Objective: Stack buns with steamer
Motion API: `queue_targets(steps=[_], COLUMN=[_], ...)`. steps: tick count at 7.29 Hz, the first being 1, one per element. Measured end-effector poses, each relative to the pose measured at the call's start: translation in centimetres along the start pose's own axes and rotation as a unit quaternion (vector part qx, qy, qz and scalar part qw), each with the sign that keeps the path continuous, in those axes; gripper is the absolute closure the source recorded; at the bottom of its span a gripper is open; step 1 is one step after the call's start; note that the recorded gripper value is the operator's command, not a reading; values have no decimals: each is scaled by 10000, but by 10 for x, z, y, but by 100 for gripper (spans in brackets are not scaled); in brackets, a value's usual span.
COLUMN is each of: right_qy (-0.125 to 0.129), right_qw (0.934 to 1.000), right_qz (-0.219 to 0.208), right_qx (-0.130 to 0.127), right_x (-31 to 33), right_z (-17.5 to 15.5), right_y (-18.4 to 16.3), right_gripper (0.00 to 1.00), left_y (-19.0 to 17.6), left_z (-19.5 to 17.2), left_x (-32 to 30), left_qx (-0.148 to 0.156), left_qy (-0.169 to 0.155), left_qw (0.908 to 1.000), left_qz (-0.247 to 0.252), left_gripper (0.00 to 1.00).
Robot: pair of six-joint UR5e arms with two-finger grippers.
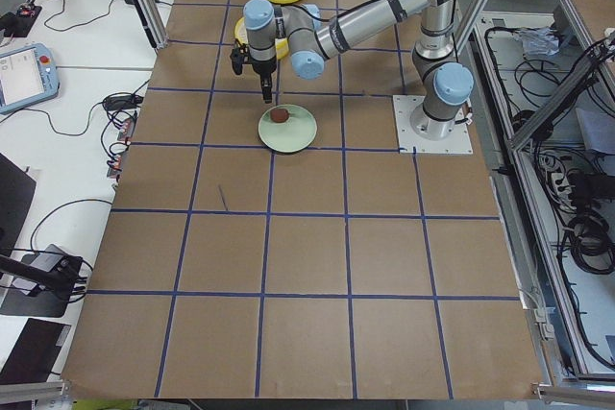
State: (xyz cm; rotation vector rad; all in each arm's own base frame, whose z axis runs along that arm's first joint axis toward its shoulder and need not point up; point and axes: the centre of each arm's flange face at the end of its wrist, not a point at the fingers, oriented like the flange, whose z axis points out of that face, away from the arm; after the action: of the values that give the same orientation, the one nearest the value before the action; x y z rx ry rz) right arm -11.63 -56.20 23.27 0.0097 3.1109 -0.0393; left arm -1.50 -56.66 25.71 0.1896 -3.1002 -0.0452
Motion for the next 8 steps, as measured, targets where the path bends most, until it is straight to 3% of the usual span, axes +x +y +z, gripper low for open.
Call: queue_targets(steps=[3, 4, 6, 7, 8], right_qy=[157, 143, 123, 104, 94], right_qw=[9998, 9996, 9990, 9987, 9982], right_qz=[82, 212, 364, 467, 577], right_qx=[120, 150, 213, 187, 148], right_x=[-9, -26, -100, -146, -187], right_z=[-59, -70, -86, -97, -104], right_y=[1, 1, -6, -6, -4], right_gripper=[94, 94, 94, 94, 94], left_y=[7, 5, 2, 1, 1], left_z=[35, 48, 63, 65, 66], left_x=[-31, -34, -35, -34, -33], left_qx=[-285, -300, -295, -297, -303], left_qy=[75, 90, 104, 108, 105], left_qw=[9994, 9993, 9993, 9993, 9994], left_qz=[-192, -209, -216, -192, -134], left_gripper=[5, 18, 71, 84, 90])
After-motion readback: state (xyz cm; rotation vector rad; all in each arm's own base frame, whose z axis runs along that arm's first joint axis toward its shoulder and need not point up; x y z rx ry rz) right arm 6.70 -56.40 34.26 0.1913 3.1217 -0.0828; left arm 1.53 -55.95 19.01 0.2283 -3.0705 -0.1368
